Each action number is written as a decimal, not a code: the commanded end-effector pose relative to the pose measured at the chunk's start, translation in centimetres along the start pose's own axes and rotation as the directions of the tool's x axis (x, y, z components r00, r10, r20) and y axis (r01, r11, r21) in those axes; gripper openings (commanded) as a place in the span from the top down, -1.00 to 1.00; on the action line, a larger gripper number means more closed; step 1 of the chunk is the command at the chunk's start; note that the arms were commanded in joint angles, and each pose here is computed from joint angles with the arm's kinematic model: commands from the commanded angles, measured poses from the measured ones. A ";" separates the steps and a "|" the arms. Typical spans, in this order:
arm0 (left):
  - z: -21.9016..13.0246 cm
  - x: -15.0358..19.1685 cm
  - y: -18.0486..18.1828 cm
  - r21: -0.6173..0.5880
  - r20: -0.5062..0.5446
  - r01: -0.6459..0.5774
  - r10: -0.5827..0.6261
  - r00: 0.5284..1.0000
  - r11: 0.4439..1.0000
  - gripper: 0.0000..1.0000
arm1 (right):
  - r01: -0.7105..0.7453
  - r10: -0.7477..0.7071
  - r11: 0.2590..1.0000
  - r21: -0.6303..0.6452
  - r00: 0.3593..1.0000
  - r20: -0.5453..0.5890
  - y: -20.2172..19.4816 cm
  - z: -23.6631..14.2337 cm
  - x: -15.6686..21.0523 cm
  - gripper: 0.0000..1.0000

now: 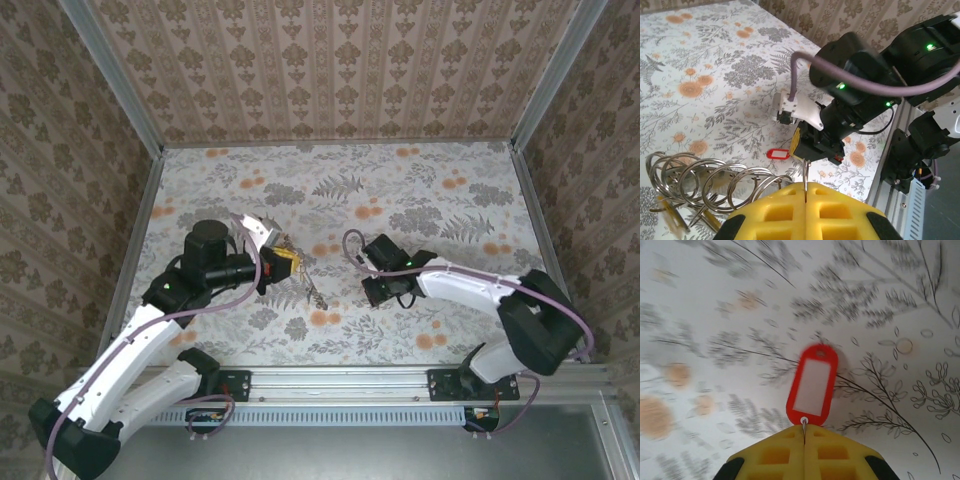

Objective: Put the keys on the keyring

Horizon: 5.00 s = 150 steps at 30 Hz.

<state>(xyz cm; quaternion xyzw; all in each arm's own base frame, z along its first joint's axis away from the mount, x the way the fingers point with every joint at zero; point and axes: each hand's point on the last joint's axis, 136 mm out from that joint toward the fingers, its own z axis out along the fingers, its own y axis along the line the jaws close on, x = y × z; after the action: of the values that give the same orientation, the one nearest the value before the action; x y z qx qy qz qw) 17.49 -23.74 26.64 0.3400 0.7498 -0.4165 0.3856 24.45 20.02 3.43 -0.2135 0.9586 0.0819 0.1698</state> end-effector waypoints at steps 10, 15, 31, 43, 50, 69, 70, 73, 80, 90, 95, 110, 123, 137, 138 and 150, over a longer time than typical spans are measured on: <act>-0.4 -1.6 0.3 0.010 0.081 -0.015 0.014 0.997 1.000 1.00 | -0.019 0.020 0.993 0.114 1.000 -0.015 -1.2 0.0 -1.0 0.59; -0.2 -1.4 0.1 0.039 0.079 -0.008 0.005 0.997 0.999 1.00 | -0.013 0.013 0.993 0.114 1.000 0.004 -1.3 -0.9 -1.3 0.37; -0.4 -1.6 0.0 0.044 0.089 -0.012 0.008 0.996 0.999 1.00 | 0.005 0.003 0.995 0.102 0.997 -0.075 -1.0 0.7 -1.5 0.41; -0.6 -1.7 -0.2 0.049 0.100 -0.018 0.013 0.995 0.999 1.00 | -0.003 0.013 0.995 0.102 0.995 -0.099 -1.2 1.2 -1.5 0.49; -0.5 -1.6 -0.1 0.046 0.099 -0.015 0.011 0.995 0.999 1.00 | 0.000 0.009 0.996 0.088 0.994 -0.106 -1.0 1.4 -1.6 0.59; -0.9 -1.7 -0.3 0.036 0.101 -0.025 0.021 0.995 0.999 1.00 | -0.007 0.010 0.998 0.064 0.999 -0.047 -1.0 -0.5 -2.5 1.00; -1.0 -1.8 -0.5 0.038 0.103 -0.029 0.025 0.994 0.999 1.00 | 0.000 0.001 0.998 0.055 1.000 -0.024 -0.9 -1.2 -2.7 1.00; -1.1 -1.8 -0.8 0.044 0.102 -0.036 0.031 0.994 0.998 1.00 | 0.045 -0.039 0.998 -0.045 0.990 0.136 0.7 -4.3 -3.8 1.00; -1.3 -2.9 -3.1 0.126 0.088 -0.093 0.082 0.993 0.988 1.00 | 0.395 -0.165 0.885 -0.244 0.759 0.630 6.8 -17.2 -5.5 1.00; -1.7 -4.3 -6.9 0.246 0.038 -0.214 0.211 0.977 0.945 1.00 | 0.689 -0.154 0.667 -0.282 0.498 0.853 11.7 -26.9 -5.1 1.00; -1.1 -3.0 -9.8 0.380 0.005 -0.280 0.301 0.954 0.881 1.00 | 0.754 -0.117 0.598 -0.272 0.418 0.901 13.0 -29.2 -5.4 1.00; -0.7 -1.7 -11.5 0.516 -0.046 -0.277 0.349 0.936 0.810 1.00 | 0.829 -0.124 0.496 -0.259 0.362 0.924 14.8 -30.0 -5.9 1.00; 0.3 -1.7 -10.4 0.510 -0.056 -0.260 0.333 0.941 0.820 1.00 | 0.826 -0.115 0.501 -0.260 0.361 0.925 15.8 -29.5 -6.6 1.00; 0.4 -1.6 -10.0 0.500 -0.057 -0.254 0.324 0.944 0.828 1.00 | 0.756 -0.127 0.630 -0.177 0.325 0.937 13.8 -29.7 -7.0 1.00; 0.4 -1.6 -10.0 0.498 -0.057 -0.255 0.324 0.944 0.829 1.00 | 0.756 -0.129 0.630 -0.179 0.329 0.935 13.8 -29.5 -6.9 1.00; 0.4 -1.8 -9.9 0.494 -0.048 -0.259 0.324 0.945 0.830 1.00 | 0.785 -0.152 0.571 -0.240 0.388 0.909 15.4 -28.2 -6.0 1.00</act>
<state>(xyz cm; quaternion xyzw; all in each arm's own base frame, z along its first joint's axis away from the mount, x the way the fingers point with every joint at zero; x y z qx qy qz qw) 10.27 -28.63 30.63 0.5535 0.6079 -0.4965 0.2786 14.88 29.58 32.84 -0.4740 0.5601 0.4397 0.5179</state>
